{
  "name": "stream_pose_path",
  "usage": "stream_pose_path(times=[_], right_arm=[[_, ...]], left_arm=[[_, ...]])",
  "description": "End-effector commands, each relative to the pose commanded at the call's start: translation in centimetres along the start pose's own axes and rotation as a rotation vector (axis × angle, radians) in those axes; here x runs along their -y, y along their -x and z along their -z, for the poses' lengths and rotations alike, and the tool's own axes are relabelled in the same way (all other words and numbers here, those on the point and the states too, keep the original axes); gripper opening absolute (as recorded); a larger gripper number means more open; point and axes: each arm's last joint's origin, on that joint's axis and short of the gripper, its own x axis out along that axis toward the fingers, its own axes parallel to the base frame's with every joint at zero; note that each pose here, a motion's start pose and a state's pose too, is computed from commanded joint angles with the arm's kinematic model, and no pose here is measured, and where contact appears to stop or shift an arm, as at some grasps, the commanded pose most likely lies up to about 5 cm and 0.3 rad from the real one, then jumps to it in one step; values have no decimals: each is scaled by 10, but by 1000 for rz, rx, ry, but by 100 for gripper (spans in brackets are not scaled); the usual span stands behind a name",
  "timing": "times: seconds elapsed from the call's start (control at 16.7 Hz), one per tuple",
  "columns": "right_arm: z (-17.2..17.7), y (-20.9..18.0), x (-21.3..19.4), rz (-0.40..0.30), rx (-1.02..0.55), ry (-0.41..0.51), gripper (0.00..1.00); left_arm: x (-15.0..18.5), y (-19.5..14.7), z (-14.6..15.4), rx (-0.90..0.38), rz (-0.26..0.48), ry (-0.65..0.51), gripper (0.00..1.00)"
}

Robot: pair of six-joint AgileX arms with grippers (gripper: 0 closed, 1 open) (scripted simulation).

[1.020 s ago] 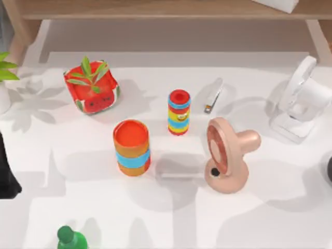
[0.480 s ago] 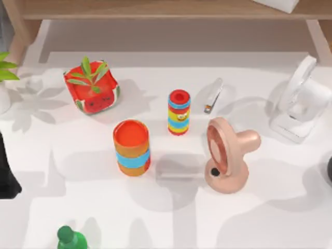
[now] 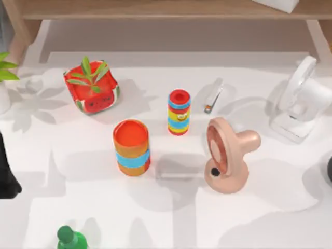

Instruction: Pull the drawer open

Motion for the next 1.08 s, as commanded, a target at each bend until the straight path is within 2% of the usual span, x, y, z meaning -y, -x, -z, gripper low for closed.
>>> stream_pose_path(times=[0.24, 0.6, 1.08], right_arm=[[-1, 29, 0, 1, 0, 3, 0], [0, 34, 0, 5, -4, 3, 0], [-1, 93, -1, 1, 0, 2, 0]], left_arm=[[0, 0, 0, 0, 0, 0, 100], [0, 0, 0, 0, 0, 0, 100], [0, 0, 0, 0, 0, 0, 100]])
